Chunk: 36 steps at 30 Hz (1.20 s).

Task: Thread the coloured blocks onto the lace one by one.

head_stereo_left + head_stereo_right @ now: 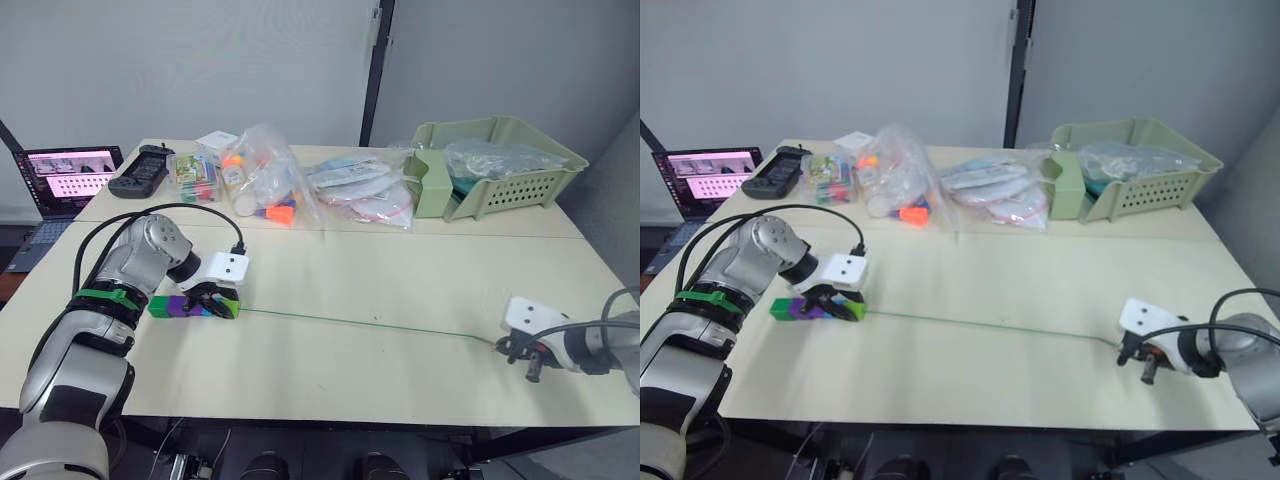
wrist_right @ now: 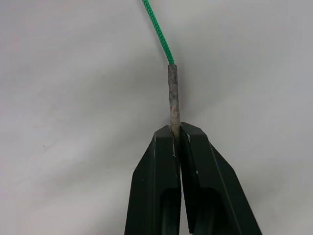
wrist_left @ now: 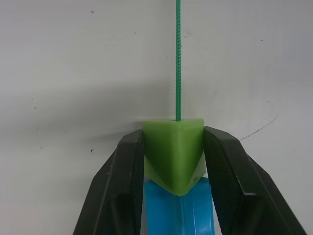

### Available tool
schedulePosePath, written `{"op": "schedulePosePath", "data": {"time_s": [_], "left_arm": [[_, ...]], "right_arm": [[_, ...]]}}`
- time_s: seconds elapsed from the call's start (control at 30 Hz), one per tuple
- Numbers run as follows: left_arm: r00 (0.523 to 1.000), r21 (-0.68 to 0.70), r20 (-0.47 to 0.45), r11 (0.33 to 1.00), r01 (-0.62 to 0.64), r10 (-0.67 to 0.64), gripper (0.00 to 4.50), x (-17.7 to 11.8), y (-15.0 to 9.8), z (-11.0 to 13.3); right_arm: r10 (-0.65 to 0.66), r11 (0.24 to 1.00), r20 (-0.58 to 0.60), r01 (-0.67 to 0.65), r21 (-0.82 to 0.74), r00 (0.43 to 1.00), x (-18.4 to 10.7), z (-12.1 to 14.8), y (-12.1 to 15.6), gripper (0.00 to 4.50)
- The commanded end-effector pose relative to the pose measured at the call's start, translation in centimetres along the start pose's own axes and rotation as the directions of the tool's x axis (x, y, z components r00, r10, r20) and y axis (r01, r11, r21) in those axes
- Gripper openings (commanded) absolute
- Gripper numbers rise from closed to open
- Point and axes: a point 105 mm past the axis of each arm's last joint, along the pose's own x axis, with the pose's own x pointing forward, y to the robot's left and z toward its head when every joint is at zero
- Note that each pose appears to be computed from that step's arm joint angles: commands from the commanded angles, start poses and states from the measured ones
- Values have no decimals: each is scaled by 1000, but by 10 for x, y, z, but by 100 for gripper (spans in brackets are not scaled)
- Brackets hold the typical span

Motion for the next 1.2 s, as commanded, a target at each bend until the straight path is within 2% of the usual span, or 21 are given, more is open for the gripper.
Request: {"op": "schedulePosePath", "data": {"time_s": [0.03, 0.3, 0.43, 0.77, 0.83, 0.9, 1.0, 1.07, 1.2], "left_arm": [[1000, 3, -7, 1000, -4, 4, 128, -6, -3, -1], [1000, -15, -3, 1000, -15, 15, 128, -6, -5, -3], [999, -16, 48, 1000, -22, 23, 128, -7, -4, 5], [998, -36, 63, 999, -22, 24, 128, -7, -8, 5], [998, -37, 58, 999, -20, 23, 242, -8, -8, 4], [998, -40, 59, 999, -21, 23, 299, -9, -9, 4], [997, -48, 63, 998, -39, 42, 399, -14, -8, 3], [995, -59, 80, 997, -56, 61, 450, -19, -7, 4], [979, -109, 157, 987, -114, 131, 450, -33, 0, 8]], "right_arm": [[-51, 999, 14, 51, -14, 999, -4, -4, -9, 0], [-17, 999, 106, 21, -36, 994, 12, 11, -3, 0], [32, 996, 118, -22, -81, 993, 19, 19, 4, 0], [145, 986, 115, -134, -95, 983, 25, 23, 16, 0], [141, 987, 121, -130, -96, 982, 25, 24, 15, 0], [132, 988, 130, -120, -99, 983, 25, 26, 13, 0], [133, 989, 166, -118, -94, 977, 18, 35, 10, 104], [145, 988, 184, -131, -87, 972, 10, 41, 11, 168], [156, 988, 250, -153, -31, 956, -7, 51, 13, 307]]}}
